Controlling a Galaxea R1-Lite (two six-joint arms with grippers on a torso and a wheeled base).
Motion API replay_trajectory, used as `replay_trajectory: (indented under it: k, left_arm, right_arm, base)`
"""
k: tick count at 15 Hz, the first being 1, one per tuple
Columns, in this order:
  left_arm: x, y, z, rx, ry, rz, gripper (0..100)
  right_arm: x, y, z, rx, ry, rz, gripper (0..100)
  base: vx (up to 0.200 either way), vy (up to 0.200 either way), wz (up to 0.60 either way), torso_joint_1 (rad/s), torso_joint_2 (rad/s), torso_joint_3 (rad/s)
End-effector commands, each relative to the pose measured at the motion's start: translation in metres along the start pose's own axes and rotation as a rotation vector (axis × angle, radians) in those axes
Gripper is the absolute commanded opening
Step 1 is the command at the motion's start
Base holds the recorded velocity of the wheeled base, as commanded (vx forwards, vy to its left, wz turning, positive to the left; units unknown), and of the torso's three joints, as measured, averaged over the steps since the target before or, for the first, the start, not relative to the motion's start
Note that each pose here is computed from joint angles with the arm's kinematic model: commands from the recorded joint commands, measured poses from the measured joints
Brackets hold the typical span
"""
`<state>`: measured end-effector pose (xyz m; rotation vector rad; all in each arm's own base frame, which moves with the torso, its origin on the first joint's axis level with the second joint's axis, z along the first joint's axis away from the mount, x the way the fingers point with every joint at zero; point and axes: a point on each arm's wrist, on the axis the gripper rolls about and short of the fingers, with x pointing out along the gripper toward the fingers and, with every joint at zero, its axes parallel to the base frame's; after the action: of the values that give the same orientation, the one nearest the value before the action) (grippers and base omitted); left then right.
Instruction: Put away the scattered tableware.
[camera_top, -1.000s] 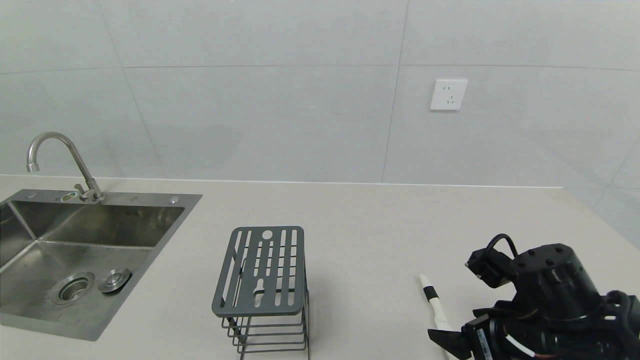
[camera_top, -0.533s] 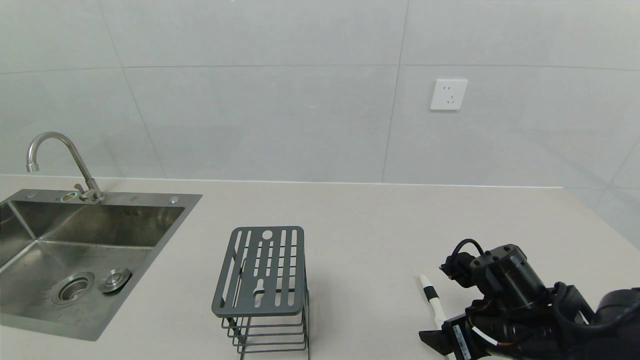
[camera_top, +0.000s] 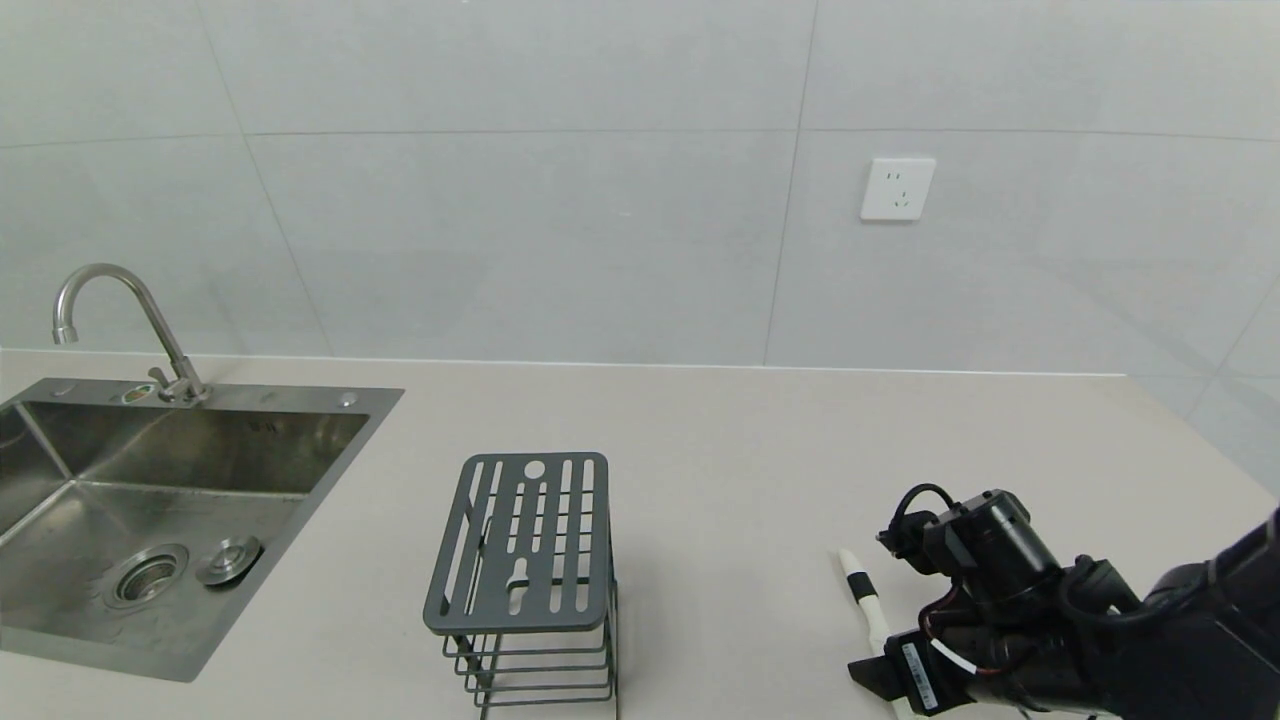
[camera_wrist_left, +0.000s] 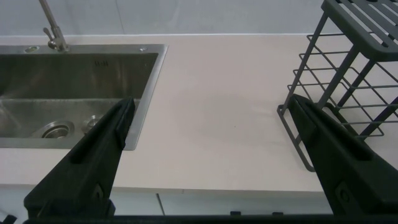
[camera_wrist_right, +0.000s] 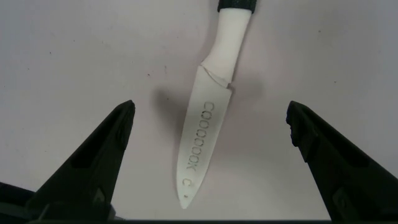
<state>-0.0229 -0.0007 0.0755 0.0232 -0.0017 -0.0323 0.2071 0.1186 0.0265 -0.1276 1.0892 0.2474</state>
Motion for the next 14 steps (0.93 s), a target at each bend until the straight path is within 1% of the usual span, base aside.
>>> replay_trajectory:
  k: [1,5,6,9,14]
  left_arm:
    - [0.000,0.000,0.000,0.000,0.001,0.000,100]
    - [0.000,0.000,0.000,0.000,0.001,0.000,100]
    - [0.000,0.000,0.000,0.000,0.001,0.000,100]
    - [0.000,0.000,0.000,0.000,0.001,0.000,100]
    - [0.000,0.000,0.000,0.000,0.001,0.002,100]
  right_arm:
    - [0.004,0.002,-0.001,-0.018,0.013,0.001,100]
    - [0.016,0.004,0.002,-0.021,-0.019,0.001,100]
    - [0.017,0.004,0.002,-0.024,-0.021,-0.020,100]
    - [0.017,0.004,0.002,-0.026,-0.022,-0.032,100]
    - [0.017,0.008,0.004,-0.033,-0.056,-0.030,100]
  base:
    - [0.000,0.000,0.00,0.000,0.00,0.000]
    - [0.000,0.000,0.00,0.000,0.00,0.000]
    - [0.000,0.000,0.00,0.000,0.00,0.000]
    - [0.000,0.000,0.00,0.000,0.00,0.000]
    - [0.000,0.000,0.00,0.000,0.00,0.000]
